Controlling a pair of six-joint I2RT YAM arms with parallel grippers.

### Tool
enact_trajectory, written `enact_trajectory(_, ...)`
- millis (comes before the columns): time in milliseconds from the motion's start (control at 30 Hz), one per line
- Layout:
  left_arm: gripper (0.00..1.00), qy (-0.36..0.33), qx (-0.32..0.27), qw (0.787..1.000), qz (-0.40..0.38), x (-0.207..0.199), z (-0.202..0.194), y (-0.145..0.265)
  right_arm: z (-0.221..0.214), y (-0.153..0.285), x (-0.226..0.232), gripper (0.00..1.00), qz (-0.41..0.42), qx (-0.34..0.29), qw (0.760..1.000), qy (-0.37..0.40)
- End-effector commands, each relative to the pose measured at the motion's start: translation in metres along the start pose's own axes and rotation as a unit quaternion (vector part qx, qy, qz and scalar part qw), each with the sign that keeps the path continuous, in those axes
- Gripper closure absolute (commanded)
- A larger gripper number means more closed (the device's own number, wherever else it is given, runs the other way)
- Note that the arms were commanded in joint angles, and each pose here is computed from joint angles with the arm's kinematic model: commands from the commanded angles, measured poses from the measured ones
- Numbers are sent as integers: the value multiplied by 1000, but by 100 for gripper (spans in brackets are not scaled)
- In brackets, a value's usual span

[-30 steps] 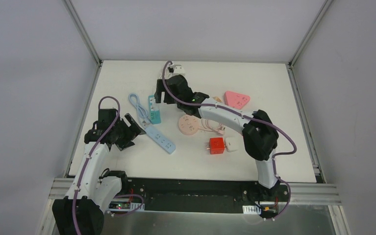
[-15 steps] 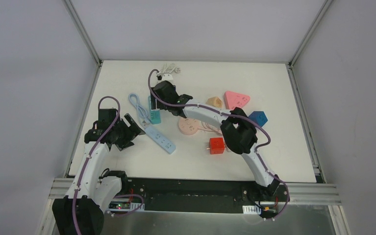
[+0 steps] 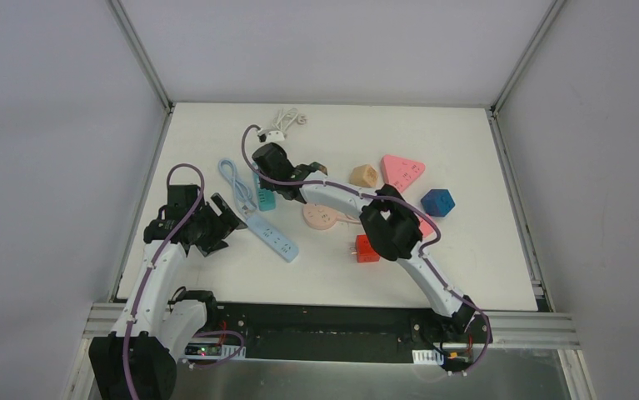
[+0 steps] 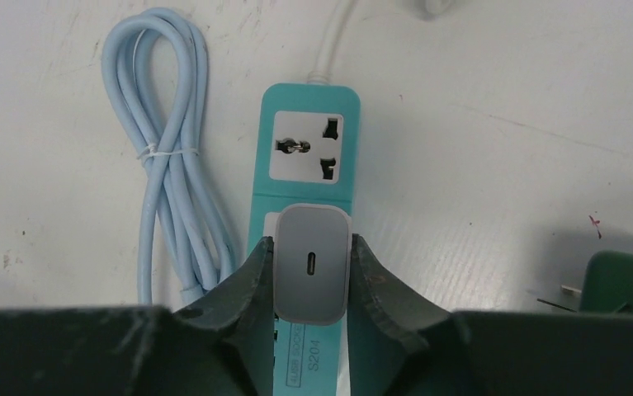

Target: Pull the plug off the socket

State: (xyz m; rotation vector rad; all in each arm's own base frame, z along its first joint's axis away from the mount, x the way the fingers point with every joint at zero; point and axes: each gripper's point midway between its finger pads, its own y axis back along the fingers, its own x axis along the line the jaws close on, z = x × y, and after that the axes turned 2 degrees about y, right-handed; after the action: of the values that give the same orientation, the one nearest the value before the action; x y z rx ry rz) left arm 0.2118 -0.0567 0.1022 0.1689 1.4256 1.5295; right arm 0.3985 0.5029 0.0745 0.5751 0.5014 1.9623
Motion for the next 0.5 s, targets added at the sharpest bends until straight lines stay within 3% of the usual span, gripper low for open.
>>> enact_trajectory(0,21,12,-7,1000,-23,-13,6,-1,24,22,-4,83,-14,-23,1000,5)
enact_trajectory(267,25,44,-1,990,-130,-75,30,-27,19,69,-27,87,-21,-8,999,26)
enact_trajectory(367,33,21,19,989,-144,-102,25,-44,8,79,-30,86,-12,6,1000,27)
enact_trajectory(467,46,11,39,990,-137,-121,20,-67,0,81,-32,75,-6,20,999,25)
